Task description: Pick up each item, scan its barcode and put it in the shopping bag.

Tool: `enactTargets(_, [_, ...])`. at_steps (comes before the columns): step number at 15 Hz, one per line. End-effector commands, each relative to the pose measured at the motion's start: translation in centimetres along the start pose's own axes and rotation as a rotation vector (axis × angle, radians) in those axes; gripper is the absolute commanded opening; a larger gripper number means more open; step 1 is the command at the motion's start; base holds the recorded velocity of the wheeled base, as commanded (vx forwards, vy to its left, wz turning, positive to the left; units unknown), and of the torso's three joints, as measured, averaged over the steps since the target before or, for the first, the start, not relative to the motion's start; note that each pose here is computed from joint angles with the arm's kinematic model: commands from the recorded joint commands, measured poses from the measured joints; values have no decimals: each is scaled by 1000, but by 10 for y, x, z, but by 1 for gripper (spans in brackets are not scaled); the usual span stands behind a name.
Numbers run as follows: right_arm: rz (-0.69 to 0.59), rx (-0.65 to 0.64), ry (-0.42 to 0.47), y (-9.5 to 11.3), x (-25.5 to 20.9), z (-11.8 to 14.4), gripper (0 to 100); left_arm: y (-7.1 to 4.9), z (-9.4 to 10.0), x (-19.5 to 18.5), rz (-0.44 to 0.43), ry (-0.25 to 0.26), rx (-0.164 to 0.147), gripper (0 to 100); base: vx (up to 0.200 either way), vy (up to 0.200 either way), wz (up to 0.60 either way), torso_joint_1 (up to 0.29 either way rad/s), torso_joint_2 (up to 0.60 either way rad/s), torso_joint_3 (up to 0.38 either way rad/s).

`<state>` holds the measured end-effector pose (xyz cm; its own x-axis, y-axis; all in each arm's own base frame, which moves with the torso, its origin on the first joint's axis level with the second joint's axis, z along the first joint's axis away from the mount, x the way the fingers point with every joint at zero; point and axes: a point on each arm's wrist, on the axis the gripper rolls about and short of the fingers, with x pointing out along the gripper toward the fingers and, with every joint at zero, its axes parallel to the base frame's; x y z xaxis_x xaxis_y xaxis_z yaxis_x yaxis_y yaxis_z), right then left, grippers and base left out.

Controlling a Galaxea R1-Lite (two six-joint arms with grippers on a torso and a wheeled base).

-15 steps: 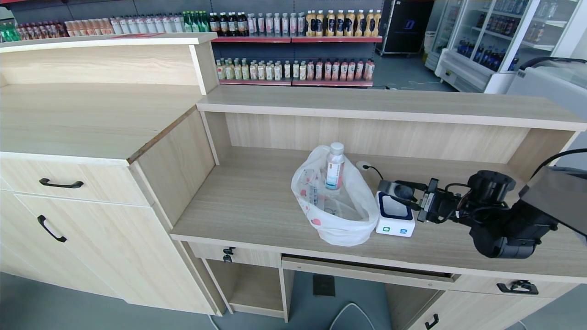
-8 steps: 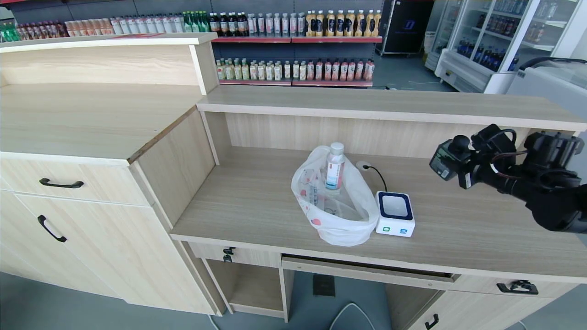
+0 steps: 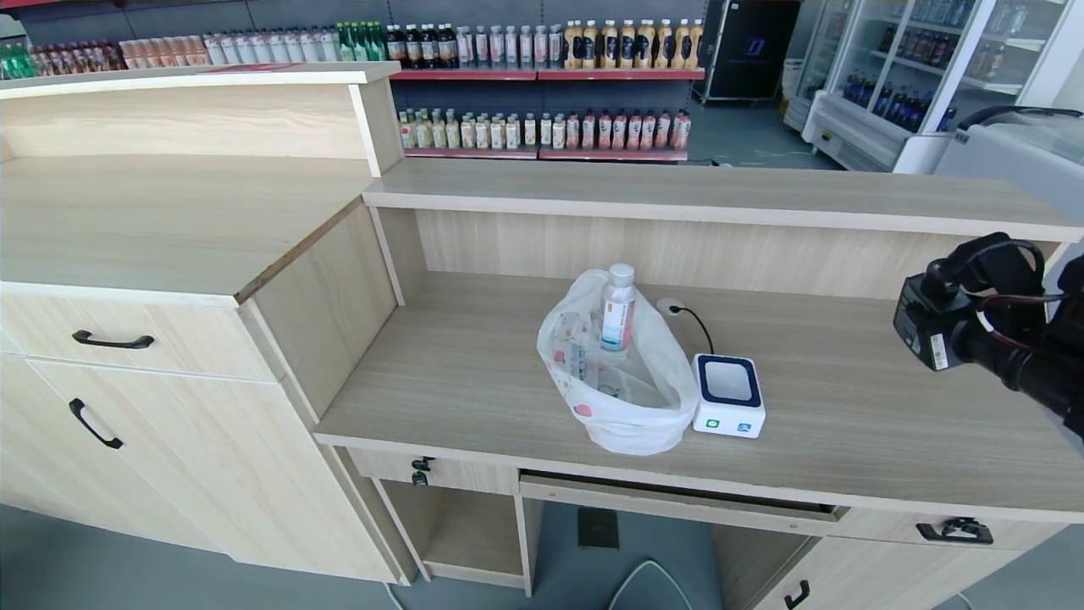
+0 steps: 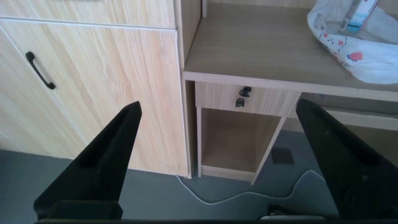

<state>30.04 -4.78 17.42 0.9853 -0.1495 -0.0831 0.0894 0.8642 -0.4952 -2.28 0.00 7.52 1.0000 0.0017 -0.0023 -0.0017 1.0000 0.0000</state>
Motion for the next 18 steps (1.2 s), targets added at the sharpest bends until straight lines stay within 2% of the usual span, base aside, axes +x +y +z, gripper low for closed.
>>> enactTargets(1, [37,21,-79,11,-6,24,0,0,0,0,0,1,0,100,0,0,600,-7,7,7])
enactTargets(3, [123,99,-121,26,-3,35,0,0,0,0,0,2,0,100,0,0,600,0,10,2])
enactTargets(5, [304,201,-180,45,1,43,0,0,0,0,0,2,0,100,0,0,0,0,0,0])
enactTargets(6, [390,252,-183,54,2,42,0,0,0,0,0,1,0,100,0,0,0,0,0,0])
enactTargets(8, [473,288,-132,67,8,33,0,0,0,0,0,1,0,100,0,0,0,0,0,0])
enactTargets(9, [519,310,-88,81,19,26,0,0,0,0,0,2,0,100,0,0,0,0,0,0])
enactTargets(13, [565,301,-25,109,48,5,0,0,0,0,0,1,0,100,0,0,0,0,0,0])
enactTargets(18, [592,280,3,128,64,-8,0,0,0,0,0,1,0,100,0,0,0,0,0,0])
